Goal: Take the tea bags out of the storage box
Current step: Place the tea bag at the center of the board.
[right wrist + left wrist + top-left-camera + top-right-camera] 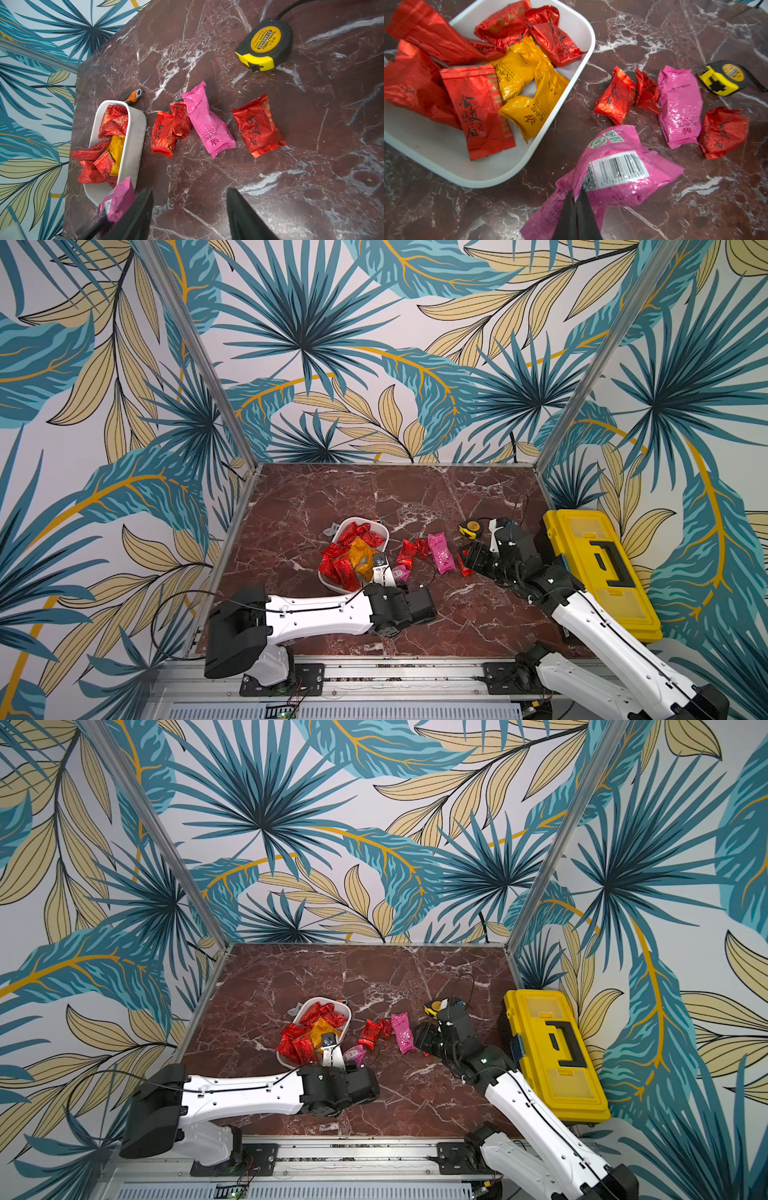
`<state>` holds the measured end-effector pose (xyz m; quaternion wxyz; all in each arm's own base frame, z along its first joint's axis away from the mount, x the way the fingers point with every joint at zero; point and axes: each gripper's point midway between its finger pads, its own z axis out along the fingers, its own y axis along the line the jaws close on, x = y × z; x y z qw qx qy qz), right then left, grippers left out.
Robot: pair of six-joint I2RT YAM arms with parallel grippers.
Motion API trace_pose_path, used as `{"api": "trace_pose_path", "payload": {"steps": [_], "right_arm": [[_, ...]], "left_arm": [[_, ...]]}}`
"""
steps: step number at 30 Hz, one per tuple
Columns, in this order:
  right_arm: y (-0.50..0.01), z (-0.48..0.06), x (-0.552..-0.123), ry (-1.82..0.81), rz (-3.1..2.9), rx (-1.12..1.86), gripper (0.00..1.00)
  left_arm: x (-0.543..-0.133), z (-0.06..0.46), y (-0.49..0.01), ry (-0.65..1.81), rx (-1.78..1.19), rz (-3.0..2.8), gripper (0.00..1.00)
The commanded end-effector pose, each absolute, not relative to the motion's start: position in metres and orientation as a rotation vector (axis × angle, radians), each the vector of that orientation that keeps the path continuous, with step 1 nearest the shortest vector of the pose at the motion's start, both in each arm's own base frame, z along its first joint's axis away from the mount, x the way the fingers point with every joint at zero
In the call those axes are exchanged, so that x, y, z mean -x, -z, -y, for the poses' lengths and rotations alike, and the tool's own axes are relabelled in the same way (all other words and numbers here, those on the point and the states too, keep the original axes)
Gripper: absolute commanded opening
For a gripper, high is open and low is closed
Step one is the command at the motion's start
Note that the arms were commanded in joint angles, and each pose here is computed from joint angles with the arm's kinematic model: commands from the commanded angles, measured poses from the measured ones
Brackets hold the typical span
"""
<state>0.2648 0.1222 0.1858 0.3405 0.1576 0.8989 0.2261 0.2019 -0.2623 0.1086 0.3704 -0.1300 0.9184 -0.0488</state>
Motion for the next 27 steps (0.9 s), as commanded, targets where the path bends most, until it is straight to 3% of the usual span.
{"api": "trace_pose_path", "payload": {"steps": [1,4,9,13,16,27], "right_arm": [[-0.188,-0.114,-0.261,-0.549,-2.338,-0.419,0.62],[-0.187,-0.113,-0.258,-0.552,-2.340,-0.420,0.62],[-0.191,-0.109,-0.257,-0.539,-2.328,-0.431,0.62],[-0.204,-0.101,-0.256,-0.513,-2.287,-0.435,0.62],[-0.210,-0.100,-0.257,-0.507,-2.278,-0.423,0.62],[-0.233,-0.143,-0.269,-0.597,-2.328,-0.176,0.59]], "left_arm": [[-0.204,0.281,-0.107,0.180,0.389,-2.363,0.01],[-0.208,0.282,-0.104,0.149,0.397,-2.346,0.01],[-0.212,0.280,-0.087,0.124,0.462,-2.349,0.14],[-0.216,0.283,-0.089,0.165,0.467,-2.346,0.40],[-0.220,0.287,-0.097,0.203,0.453,-2.335,0.50],[-0.268,0.256,-0.191,0.458,0.391,-2.177,0.54]]}}
